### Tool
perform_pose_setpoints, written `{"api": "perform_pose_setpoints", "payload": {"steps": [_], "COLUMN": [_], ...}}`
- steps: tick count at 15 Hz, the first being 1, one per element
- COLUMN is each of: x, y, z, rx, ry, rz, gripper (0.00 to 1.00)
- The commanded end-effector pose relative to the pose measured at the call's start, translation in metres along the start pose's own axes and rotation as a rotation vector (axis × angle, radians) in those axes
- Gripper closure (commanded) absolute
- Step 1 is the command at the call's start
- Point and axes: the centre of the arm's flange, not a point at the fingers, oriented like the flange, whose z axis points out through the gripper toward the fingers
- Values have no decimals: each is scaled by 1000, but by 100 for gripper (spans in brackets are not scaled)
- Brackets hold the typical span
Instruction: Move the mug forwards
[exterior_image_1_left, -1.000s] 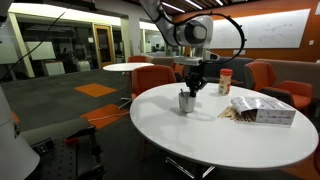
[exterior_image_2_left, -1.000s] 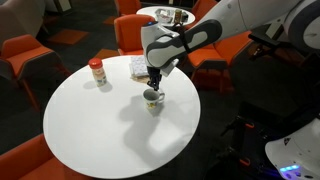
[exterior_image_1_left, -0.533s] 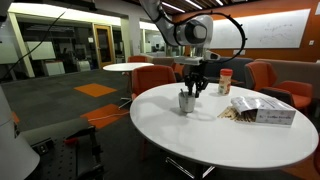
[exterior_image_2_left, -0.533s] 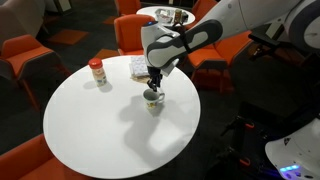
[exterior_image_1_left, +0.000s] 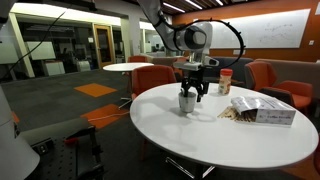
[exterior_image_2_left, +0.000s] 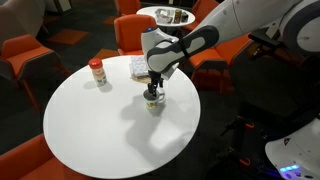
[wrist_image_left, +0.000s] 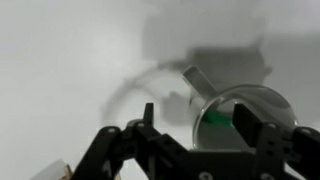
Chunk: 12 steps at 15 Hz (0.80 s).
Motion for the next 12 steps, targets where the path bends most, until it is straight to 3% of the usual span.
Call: {"api": "perform_pose_setpoints", "payload": {"steps": [1, 7, 12], "x": [1, 2, -3], "y": [2, 3, 1], "z": [3, 1, -5], "rx": [-12, -19, -8], "ry": [21, 43, 48], "rz": [-32, -54, -58], "gripper": [46, 99, 100]}}
